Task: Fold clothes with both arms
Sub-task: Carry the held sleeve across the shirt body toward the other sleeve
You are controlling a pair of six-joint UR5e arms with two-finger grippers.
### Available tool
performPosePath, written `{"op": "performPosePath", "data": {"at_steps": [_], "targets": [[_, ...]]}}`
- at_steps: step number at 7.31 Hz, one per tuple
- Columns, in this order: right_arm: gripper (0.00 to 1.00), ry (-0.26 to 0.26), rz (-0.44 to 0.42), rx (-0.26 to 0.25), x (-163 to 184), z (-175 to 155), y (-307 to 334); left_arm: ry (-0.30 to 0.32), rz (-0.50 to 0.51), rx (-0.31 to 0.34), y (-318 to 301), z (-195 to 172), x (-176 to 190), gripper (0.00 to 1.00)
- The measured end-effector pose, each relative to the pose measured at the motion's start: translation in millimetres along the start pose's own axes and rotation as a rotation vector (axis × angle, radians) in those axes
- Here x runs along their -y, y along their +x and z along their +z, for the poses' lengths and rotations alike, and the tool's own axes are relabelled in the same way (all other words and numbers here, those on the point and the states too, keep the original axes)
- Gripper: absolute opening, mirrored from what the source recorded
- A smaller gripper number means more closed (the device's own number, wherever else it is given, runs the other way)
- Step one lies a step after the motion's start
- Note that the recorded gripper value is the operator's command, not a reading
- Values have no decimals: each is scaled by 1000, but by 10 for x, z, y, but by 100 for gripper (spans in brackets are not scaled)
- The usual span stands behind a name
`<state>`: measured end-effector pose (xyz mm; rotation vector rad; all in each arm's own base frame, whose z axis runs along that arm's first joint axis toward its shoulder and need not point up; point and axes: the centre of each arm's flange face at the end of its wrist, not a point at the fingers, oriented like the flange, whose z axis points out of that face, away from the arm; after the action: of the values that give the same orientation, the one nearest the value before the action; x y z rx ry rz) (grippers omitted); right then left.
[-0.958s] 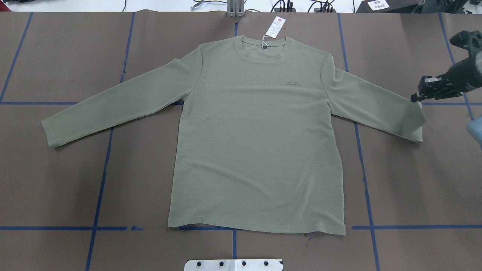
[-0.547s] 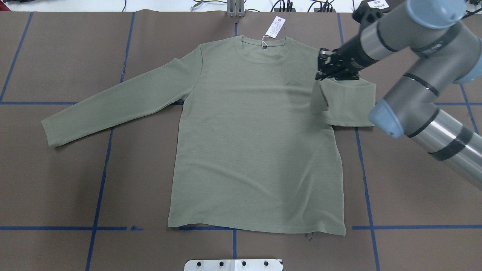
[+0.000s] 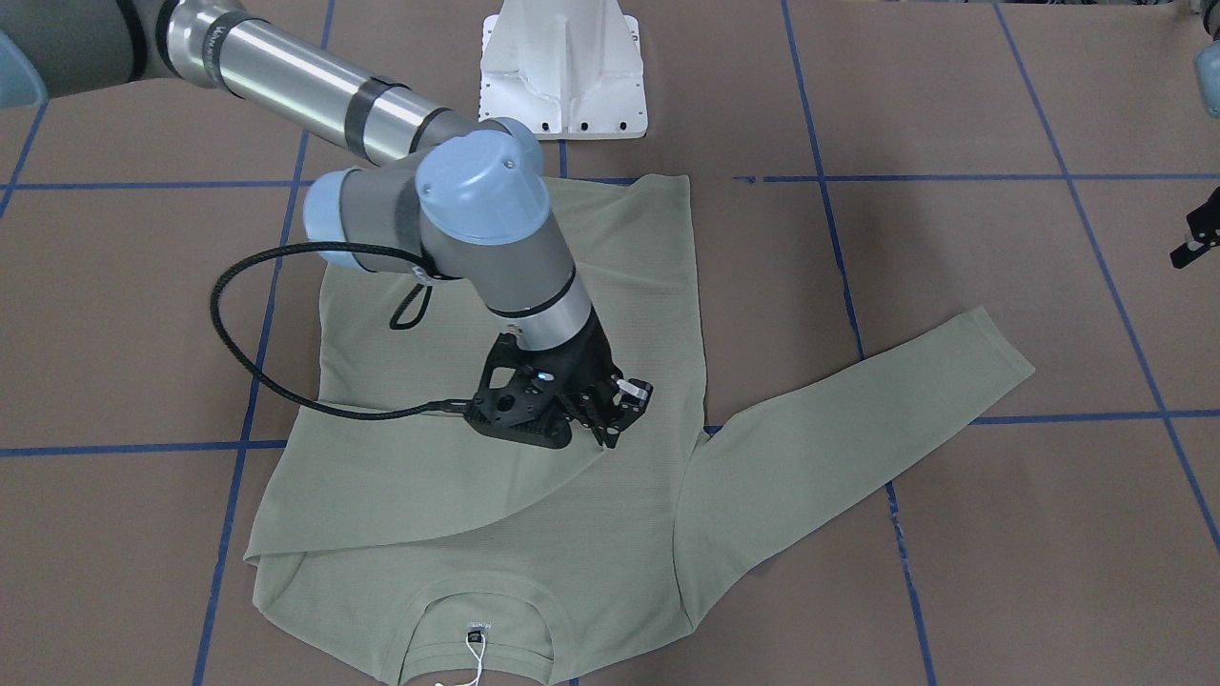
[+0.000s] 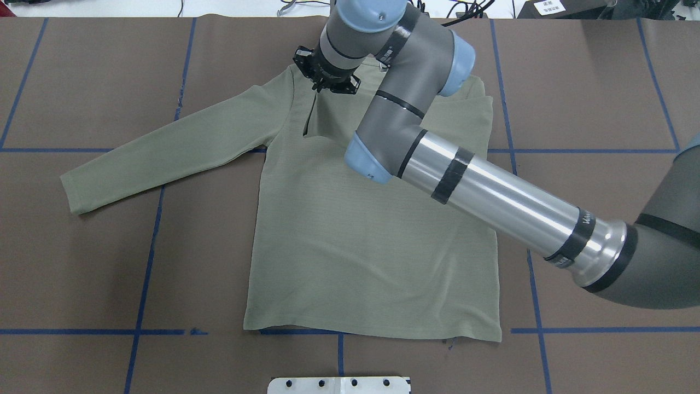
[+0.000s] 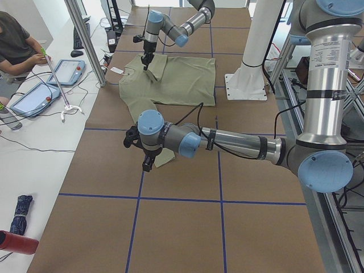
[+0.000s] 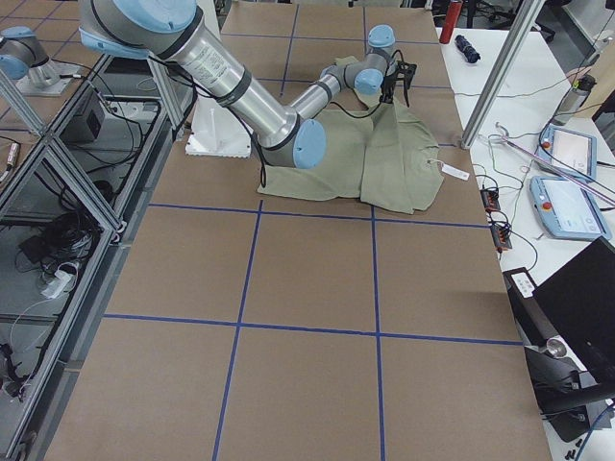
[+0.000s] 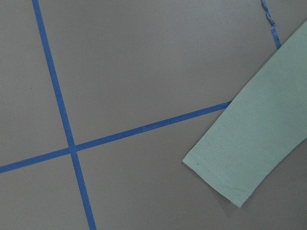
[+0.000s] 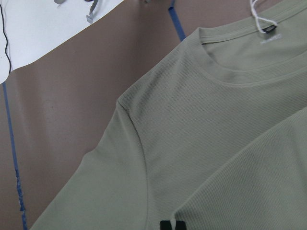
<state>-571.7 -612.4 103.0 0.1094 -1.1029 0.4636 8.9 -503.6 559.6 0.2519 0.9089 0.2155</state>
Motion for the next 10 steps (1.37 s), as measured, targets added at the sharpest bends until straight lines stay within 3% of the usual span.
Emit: {"op": "performPosePath", "data": {"at_steps": [3, 4, 5, 8, 10], "targets": [[0, 37, -34, -7, -503, 458, -297, 2, 3, 0, 7, -6, 2, 100], [9, 46, -38, -6, -535, 546, -301, 1, 1, 0, 7, -4, -1, 100], [97, 55, -39, -9, -542, 603, -294, 1, -3, 0, 9, -2, -1, 100], [99, 81, -42, -13, -676, 676, -435, -14, -17, -33, 371, 299, 110, 100], [99, 34, -26, 11, -704, 484, -514, -39, -88, -71, 727, 682, 152, 100]]}}
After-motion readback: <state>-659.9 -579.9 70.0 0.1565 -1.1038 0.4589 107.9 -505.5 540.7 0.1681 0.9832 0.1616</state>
